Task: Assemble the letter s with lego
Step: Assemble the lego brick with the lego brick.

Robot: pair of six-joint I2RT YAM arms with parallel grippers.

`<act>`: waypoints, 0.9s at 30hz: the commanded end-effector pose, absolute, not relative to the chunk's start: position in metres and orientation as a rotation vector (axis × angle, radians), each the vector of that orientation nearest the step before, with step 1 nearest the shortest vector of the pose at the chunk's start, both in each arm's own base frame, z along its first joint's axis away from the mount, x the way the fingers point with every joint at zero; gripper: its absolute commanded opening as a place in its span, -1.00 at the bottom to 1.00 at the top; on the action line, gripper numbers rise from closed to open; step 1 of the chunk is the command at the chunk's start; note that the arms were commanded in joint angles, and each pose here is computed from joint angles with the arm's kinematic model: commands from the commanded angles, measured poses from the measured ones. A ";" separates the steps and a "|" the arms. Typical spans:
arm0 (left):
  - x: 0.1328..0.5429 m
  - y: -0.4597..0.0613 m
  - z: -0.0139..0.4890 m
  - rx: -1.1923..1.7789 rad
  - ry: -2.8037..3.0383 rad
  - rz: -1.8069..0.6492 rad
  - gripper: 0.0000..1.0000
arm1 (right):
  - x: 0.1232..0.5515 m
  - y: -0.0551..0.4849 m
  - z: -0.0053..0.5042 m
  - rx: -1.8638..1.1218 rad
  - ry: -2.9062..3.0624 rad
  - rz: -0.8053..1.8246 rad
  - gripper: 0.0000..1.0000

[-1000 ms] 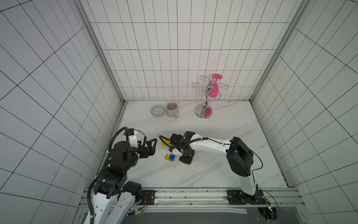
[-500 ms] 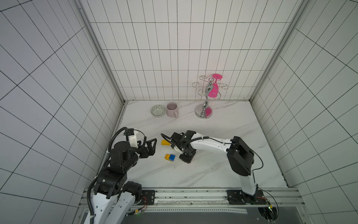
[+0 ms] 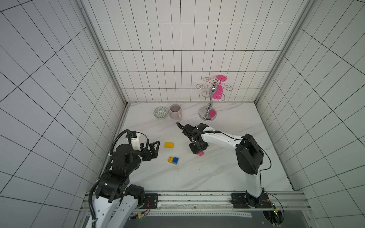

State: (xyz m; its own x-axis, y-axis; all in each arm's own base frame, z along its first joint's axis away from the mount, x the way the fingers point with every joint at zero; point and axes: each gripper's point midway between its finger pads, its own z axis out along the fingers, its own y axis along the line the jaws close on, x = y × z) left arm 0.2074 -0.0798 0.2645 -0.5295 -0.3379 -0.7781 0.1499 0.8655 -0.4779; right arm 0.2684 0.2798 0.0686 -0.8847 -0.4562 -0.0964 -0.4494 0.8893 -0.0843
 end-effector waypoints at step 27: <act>0.206 -0.078 0.267 -0.140 2.014 -0.612 0.98 | 0.253 0.265 0.048 -0.947 2.978 -0.054 -0.48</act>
State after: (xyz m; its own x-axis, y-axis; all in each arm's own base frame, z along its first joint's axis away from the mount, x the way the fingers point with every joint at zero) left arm 0.2065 -0.0795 0.2644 -0.5248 -0.3392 -0.7808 0.1524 0.8649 -0.4782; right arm 0.2575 0.2749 0.0622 -0.8221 -0.5668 -0.0535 -0.5669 0.8237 -0.0160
